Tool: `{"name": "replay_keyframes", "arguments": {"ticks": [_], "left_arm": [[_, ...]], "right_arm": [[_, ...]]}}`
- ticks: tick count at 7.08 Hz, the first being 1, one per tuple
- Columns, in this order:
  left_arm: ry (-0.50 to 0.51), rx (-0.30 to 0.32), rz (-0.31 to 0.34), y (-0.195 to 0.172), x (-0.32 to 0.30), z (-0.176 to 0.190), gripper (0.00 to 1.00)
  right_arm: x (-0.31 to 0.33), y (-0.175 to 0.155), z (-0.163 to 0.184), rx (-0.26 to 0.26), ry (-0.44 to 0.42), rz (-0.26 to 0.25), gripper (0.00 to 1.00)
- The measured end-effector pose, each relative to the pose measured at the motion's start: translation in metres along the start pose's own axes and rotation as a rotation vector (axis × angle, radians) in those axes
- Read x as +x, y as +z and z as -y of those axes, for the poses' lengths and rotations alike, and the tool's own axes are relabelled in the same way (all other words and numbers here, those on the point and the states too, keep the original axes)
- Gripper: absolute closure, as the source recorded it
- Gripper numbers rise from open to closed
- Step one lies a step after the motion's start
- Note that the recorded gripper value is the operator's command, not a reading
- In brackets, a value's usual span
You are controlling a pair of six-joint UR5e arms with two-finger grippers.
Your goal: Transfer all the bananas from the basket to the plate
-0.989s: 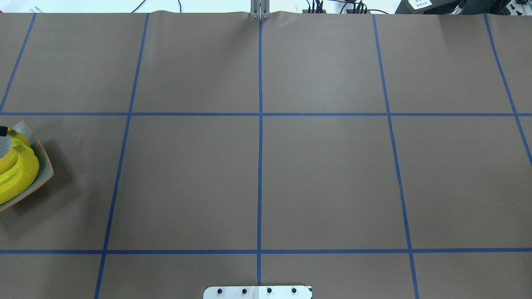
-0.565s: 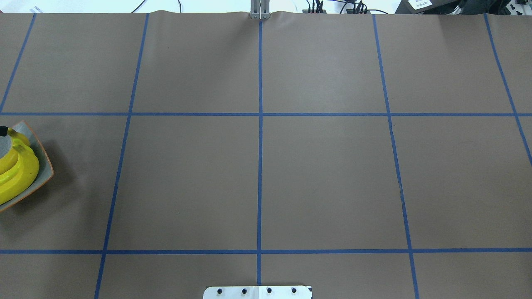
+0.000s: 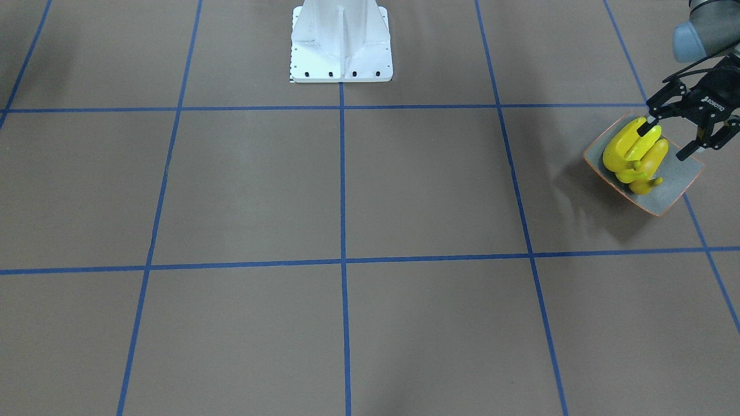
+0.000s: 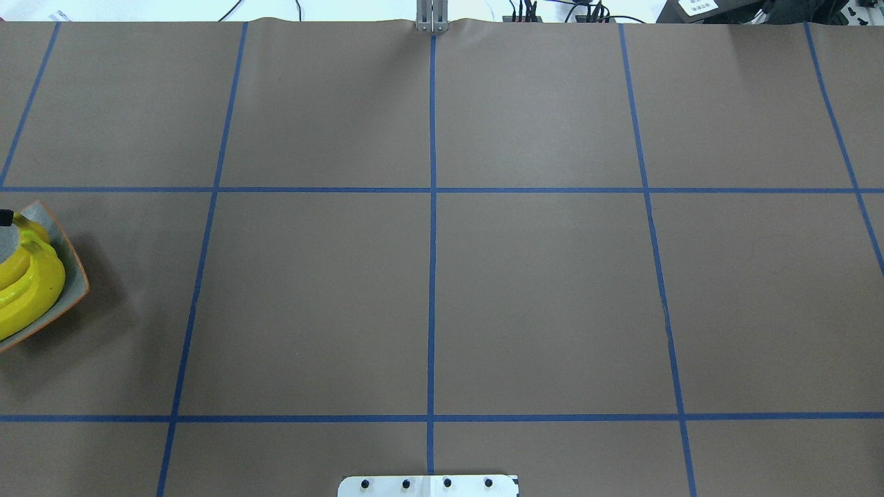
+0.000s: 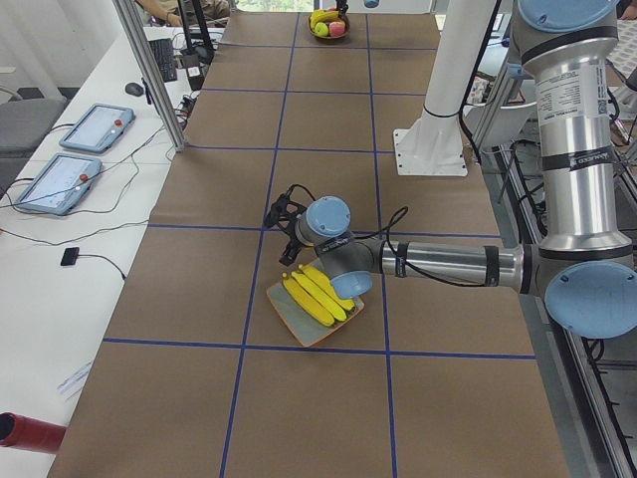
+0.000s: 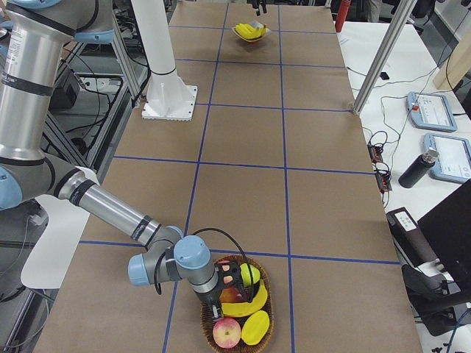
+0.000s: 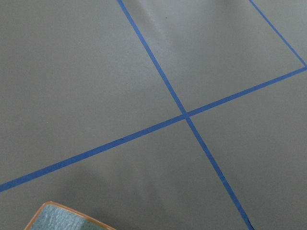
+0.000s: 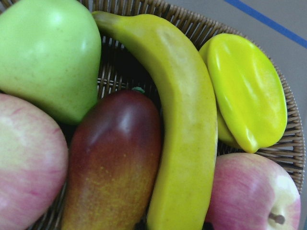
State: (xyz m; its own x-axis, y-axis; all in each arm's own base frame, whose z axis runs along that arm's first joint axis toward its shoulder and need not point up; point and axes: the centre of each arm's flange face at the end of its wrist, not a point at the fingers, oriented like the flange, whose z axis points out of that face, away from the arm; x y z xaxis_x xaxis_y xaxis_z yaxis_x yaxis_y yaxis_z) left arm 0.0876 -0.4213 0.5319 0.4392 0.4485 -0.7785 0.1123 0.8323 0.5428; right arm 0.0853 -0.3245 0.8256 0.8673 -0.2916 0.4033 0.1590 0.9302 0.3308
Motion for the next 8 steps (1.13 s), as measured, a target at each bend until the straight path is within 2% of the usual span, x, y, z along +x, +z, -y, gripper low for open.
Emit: {"name": "replay_keyframes", "arguments": {"ticks": [5, 7, 8], "left_arm": [[-0.012, -0.005, 0.002, 0.001, -0.002, -0.002, 0.0], [-0.014, -0.005, 0.001, 0.001, -0.002, -0.001, 0.0], [-0.023, -0.003, -0.002, 0.002, 0.0, 0.002, 0.0]], "right_arm": [[0.016, -0.059, 0.024, 0.135, 0.046, -0.04, 1.0], [0.011, -0.091, 0.063, 0.179, 0.045, -0.035, 1.0], [0.004, -0.113, 0.088, 0.198, 0.058, -0.014, 1.0]]}}
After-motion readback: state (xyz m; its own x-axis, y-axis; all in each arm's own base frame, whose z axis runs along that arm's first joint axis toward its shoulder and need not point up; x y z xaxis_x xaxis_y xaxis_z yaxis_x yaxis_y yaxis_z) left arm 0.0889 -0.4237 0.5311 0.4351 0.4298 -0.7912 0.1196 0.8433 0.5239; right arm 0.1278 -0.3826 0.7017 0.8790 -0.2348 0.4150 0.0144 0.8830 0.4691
